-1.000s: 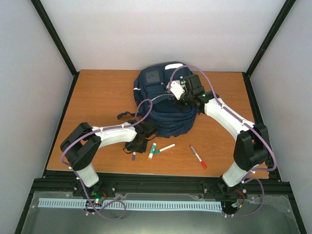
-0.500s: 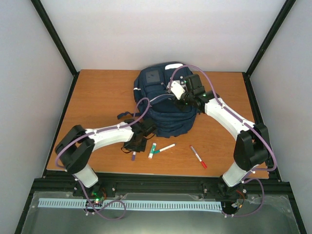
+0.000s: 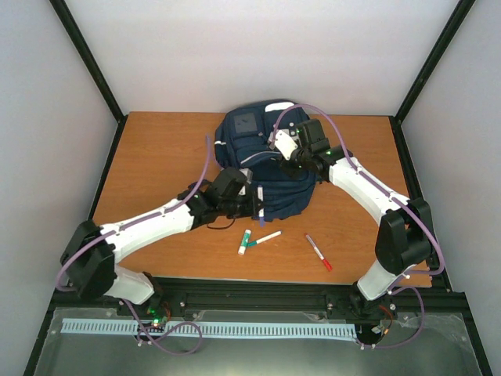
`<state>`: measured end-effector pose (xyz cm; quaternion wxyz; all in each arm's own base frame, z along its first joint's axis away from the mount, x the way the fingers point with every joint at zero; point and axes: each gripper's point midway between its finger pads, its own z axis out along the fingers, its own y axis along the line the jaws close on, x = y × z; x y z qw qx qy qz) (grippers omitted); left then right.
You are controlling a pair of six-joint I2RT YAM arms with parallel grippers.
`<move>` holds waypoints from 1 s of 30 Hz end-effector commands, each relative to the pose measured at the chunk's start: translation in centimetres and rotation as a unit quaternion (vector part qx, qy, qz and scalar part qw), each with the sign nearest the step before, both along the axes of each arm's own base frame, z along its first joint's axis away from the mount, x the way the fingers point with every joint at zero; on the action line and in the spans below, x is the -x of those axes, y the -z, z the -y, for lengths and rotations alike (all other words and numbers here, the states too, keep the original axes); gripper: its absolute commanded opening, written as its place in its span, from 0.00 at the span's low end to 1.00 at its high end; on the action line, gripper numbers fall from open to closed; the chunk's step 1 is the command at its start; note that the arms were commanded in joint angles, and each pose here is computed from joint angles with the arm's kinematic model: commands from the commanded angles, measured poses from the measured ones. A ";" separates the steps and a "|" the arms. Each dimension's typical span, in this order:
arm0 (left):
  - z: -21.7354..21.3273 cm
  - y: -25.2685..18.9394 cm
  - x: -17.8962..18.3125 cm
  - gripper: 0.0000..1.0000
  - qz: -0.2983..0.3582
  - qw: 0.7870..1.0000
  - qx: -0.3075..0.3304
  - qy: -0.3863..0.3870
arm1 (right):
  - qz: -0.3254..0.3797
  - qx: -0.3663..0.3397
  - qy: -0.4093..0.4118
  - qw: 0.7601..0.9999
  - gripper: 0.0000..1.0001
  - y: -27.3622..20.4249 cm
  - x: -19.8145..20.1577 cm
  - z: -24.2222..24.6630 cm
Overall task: Pack the student bag
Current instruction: Pick up the stationery from the center of the board, then place the stationery in the student bag.
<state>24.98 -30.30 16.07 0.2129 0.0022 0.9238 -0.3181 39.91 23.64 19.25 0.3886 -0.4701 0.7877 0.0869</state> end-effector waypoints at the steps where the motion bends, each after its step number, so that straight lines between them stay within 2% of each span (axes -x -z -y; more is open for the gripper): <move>1: 5.0 -2.8 -2.9 0.01 0.012 0.992 0.122 -0.006 | 0.025 -0.024 0.013 0.999 0.03 -2.8 -0.4 0.3; 5: 6.6 -2.7 -4.9 0.01 0.012 0.989 0.146 -0.031 | 0.022 -0.028 0.011 0.999 0.03 -2.9 -0.3 0.1; 9: 6.8 -2.8 -7.3 0.01 0.015 0.978 0.184 -0.094 | 0.021 -0.031 0.011 0.999 0.03 -3.0 -0.2 0.1; 13: 6.7 -3.1 -9.8 0.01 0.018 0.949 0.265 -0.169 | 0.021 -0.032 0.011 0.999 0.03 -3.0 -0.2 0.1; 16: 6.9 -3.2 -11.5 0.01 0.020 0.935 0.287 -0.207 | 0.020 -0.032 0.010 0.999 0.03 -3.0 -0.2 0.1; 20: 6.0 -2.0 -13.3 0.02 0.004 0.906 0.314 -0.285 | 0.020 -0.035 0.008 0.999 0.03 -3.2 -0.1 0.0; 25: 4.6 -2.4 -15.3 0.03 0.033 0.868 0.351 -0.350 | 0.019 -0.036 0.006 0.999 0.03 -3.2 0.0 0.0; 30: 5.2 -2.9 -17.0 0.07 0.045 0.853 0.363 -0.373 | 0.016 -0.037 0.003 0.999 0.03 -3.1 0.1 -0.1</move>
